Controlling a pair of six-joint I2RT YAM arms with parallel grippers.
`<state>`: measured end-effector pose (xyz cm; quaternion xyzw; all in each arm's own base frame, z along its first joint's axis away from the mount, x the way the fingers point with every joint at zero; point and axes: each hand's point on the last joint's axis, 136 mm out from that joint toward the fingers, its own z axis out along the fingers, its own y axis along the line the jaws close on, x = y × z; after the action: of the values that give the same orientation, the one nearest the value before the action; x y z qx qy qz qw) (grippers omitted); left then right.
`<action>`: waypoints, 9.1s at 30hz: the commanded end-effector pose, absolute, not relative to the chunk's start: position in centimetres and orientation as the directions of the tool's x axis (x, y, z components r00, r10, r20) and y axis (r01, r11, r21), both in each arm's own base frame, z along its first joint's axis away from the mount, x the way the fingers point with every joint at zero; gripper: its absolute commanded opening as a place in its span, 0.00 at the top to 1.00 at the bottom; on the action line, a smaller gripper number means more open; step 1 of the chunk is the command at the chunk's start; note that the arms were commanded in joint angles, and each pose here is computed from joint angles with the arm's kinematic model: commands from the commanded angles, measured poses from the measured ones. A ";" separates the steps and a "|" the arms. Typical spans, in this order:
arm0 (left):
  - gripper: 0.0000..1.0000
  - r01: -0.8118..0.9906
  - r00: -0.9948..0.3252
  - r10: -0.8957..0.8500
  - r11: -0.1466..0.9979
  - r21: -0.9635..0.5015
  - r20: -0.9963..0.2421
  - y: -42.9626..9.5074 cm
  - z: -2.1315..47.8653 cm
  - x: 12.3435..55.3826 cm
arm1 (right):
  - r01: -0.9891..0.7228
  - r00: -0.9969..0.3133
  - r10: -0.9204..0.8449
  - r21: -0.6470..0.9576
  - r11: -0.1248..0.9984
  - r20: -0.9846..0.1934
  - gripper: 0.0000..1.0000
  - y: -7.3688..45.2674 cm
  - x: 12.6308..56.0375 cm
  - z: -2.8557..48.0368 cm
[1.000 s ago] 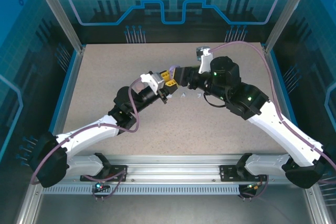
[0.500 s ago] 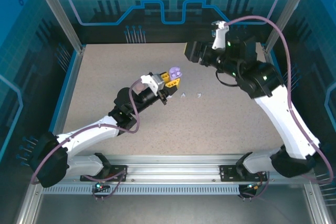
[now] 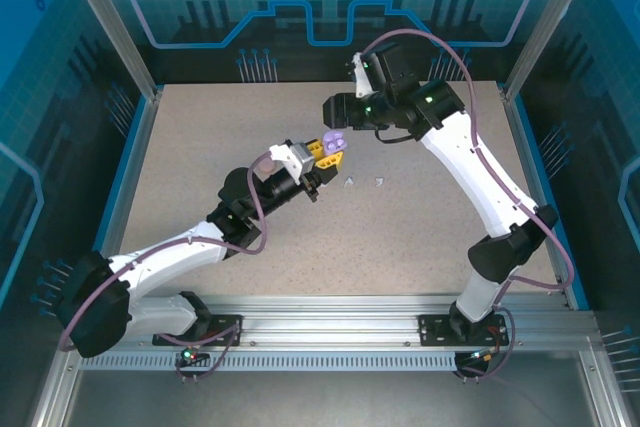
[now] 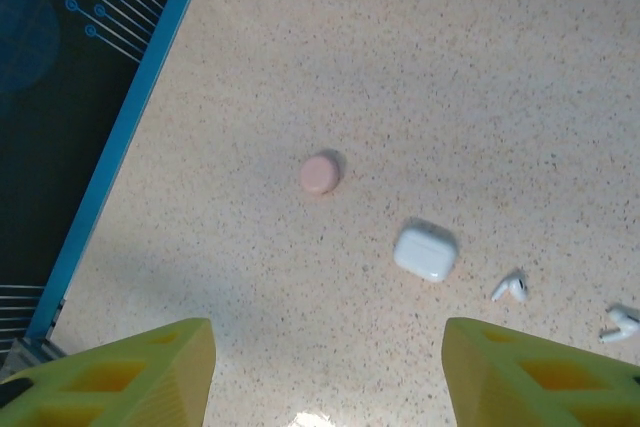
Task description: Insert the wireless bluetooth earbuds into the charging case
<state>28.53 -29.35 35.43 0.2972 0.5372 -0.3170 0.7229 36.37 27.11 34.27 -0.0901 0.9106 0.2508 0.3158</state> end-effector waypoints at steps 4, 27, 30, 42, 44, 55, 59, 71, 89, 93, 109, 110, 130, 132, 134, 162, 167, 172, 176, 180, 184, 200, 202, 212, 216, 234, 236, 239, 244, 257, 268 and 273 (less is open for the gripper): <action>1.00 0.775 0.236 -0.154 0.625 0.091 -0.959 -29.2 36.0 28.3 | -0.391 -0.773 -0.060 0.400 0.829 -0.632 0.41 26.8 32.5 35.4; 1.00 0.416 -0.311 -0.315 0.803 -0.427 -0.897 -22.7 22.7 32.0 | -0.074 -0.775 0.281 0.523 0.849 -0.566 0.27 19.3 30.6 29.7; 1.00 0.241 -0.430 -0.419 0.800 -0.549 -0.800 -19.6 18.3 32.6 | -0.055 -0.799 0.272 0.515 0.855 -0.537 0.26 19.9 30.6 27.1; 1.00 -0.059 -0.690 -0.476 0.788 -0.613 -0.545 -15.7 7.0 34.5 | 0.022 -0.880 0.207 0.398 0.917 -0.427 0.24 20.9 31.1 18.0; 1.00 -0.086 -0.712 -0.474 0.791 -0.605 -0.518 -15.2 5.6 34.7 | 0.026 -0.886 0.195 0.375 0.927 -0.420 0.24 20.9 31.1 17.2; 0.57 -0.296 -0.743 -0.536 0.800 -0.522 -0.400 -10.5 1.7 34.5 | -0.014 -0.904 0.123 0.316 0.949 -0.410 0.24 22.4 31.8 15.4; 0.34 -0.356 -0.713 -0.571 0.795 -0.491 -0.407 -8.5 3.0 34.1 | -0.010 -0.911 0.108 0.283 0.959 -0.397 0.23 23.3 32.3 14.7; 0.01 -0.300 -0.609 -0.565 0.813 -0.499 -0.556 -6.0 12.7 35.3 | 0.086 -0.938 0.138 0.171 0.981 -0.318 0.22 27.3 36.5 11.8; 0.01 -0.251 -0.441 -0.673 0.728 -0.638 -0.594 -5.4 20.8 37.6 | 0.128 -0.965 0.134 0.041 0.991 -0.227 0.15 32.1 40.8 5.4; 0.01 -0.229 -0.447 -0.675 0.721 -0.654 -0.587 -5.8 21.2 37.9 | 0.145 -0.965 0.147 0.025 0.989 -0.217 0.16 32.8 40.9 4.3; 0.01 -0.210 -0.470 -0.680 0.705 -0.677 -0.562 -6.5 20.5 37.9 | 0.193 -0.962 0.180 -0.045 0.980 -0.205 0.25 32.4 41.3 1.1; 0.01 -0.209 -0.473 -0.678 0.707 -0.676 -0.563 -6.6 20.4 37.8 | 0.188 -0.964 0.175 -0.043 0.981 -0.202 0.26 32.5 41.3 1.0; 0.01 -0.148 -0.563 -0.683 0.638 -0.756 -0.466 -9.0 18.4 35.2 | 0.128 -0.970 0.143 0.090 0.988 -0.196 0.47 33.2 38.8 5.2; 0.01 -0.153 -0.566 -0.696 0.615 -0.773 -0.442 -9.3 17.5 34.8 | 0.156 -0.965 0.177 0.121 0.980 -0.193 0.47 32.9 38.0 6.1; 0.01 -0.157 -0.567 -0.711 0.589 -0.793 -0.416 -9.8 16.3 34.3 | 0.198 -0.956 0.225 0.150 0.969 -0.189 0.46 32.3 37.3 6.8; 0.20 0.026 -0.509 -0.709 0.554 -0.832 -0.488 -20.3 9.3 35.1 | 0.545 -0.817 0.573 0.410 0.731 0.066 0.48 33.0 38.0 9.1; 0.30 0.054 -0.504 -0.710 0.543 -0.838 -0.492 -21.2 9.5 36.1 | 0.541 -0.820 0.568 0.415 0.732 0.068 0.48 33.0 37.8 9.3; 0.32 0.063 -0.510 -0.705 0.541 -0.839 -0.493 -22.0 9.5 37.1 | 0.535 -0.823 0.563 0.432 0.726 0.074 0.49 33.2 37.6 9.7; 0.34 0.073 -0.514 -0.704 0.533 -0.843 -0.490 -22.6 9.5 37.8 | 0.527 -0.828 0.556 0.445 0.724 0.075 0.49 33.3 37.4 10.1; 0.39 0.082 -0.519 -0.703 0.526 -0.847 -0.487 -23.2 9.5 38.4 | 0.521 -0.831 0.551 0.453 0.724 0.076 0.49 33.4 37.4 10.4; 0.46 0.085 -0.519 -0.704 0.523 -0.848 -0.486 -23.5 9.5 38.8 | 0.521 -0.831 0.551 0.455 0.722 0.077 0.49 33.3 37.3 10.5; 0.89 0.088 -0.516 -0.703 0.524 -0.847 -0.489 -23.7 9.6 39.1 | 0.520 -0.831 0.550 0.464 0.717 0.082 0.50 33.3 37.1 10.4; 0.97 0.087 -0.519 -0.702 0.523 -0.848 -0.487 -23.7 9.7 39.0 | 0.513 -0.833 0.549 0.478 0.713 0.076 0.47 33.3 37.3 10.8; 1.00 0.152 -0.598 -0.618 0.538 -0.829 -0.511 -23.2 12.2 36.8 | 0.366 -0.834 0.539 0.611 0.702 -0.119 0.23 28.8 41.9 19.1; 1.00 0.282 -0.677 -0.491 0.516 -0.809 -0.549 -23.0 15.1 35.8 | 0.173 -0.865 0.429 0.647 0.742 -0.261 0.23 26.6 41.6 20.9; 1.00 0.585 -0.698 -0.183 0.412 -0.699 -0.692 -23.9 22.7 32.3 | -0.551 -0.759 0.013 0.652 0.522 -0.651 0.25 28.6 31.9 22.8; 1.00 0.585 -0.700 -0.181 0.411 -0.700 -0.691 -24.0 22.8 32.4 | -0.559 -0.759 0.001 0.652 0.512 -0.651 0.25 29.0 31.6 22.6; 1.00 0.586 -0.697 -0.181 0.413 -0.697 -0.694 -24.0 22.9 32.7 | -0.566 -0.763 -0.016 0.655 0.500 -0.647 0.26 29.6 31.5 22.3; 1.00 0.589 -0.693 -0.184 0.413 -0.695 -0.697 -24.1 23.1 33.0 | -0.558 -0.775 -0.035 0.658 0.506 -0.631 0.28 30.3 31.6 21.3; 1.00 0.624 -0.685 -0.187 0.350 -0.699 -0.705 -24.4 25.0 31.8 | -0.332 -0.861 0.105 0.707 0.625 -0.497 0.37 26.5 36.2 14.8; 1.00 0.625 -0.685 -0.185 0.348 -0.699 -0.705 -24.2 24.6 31.1 | -0.456 -0.834 0.053 0.740 0.493 -0.549 0.37 26.7 33.1 18.9; 1.00 0.628 -0.687 -0.180 0.340 -0.700 -0.704 -24.3 24.7 31.1 | -0.518 -0.816 0.023 0.747 0.417 -0.578 0.37 27.8 32.1 21.2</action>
<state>31.72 -24.04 23.52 0.1331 0.7491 -0.5414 0.3578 33.02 26.80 18.85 -0.1189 0.8267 0.4863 0.2568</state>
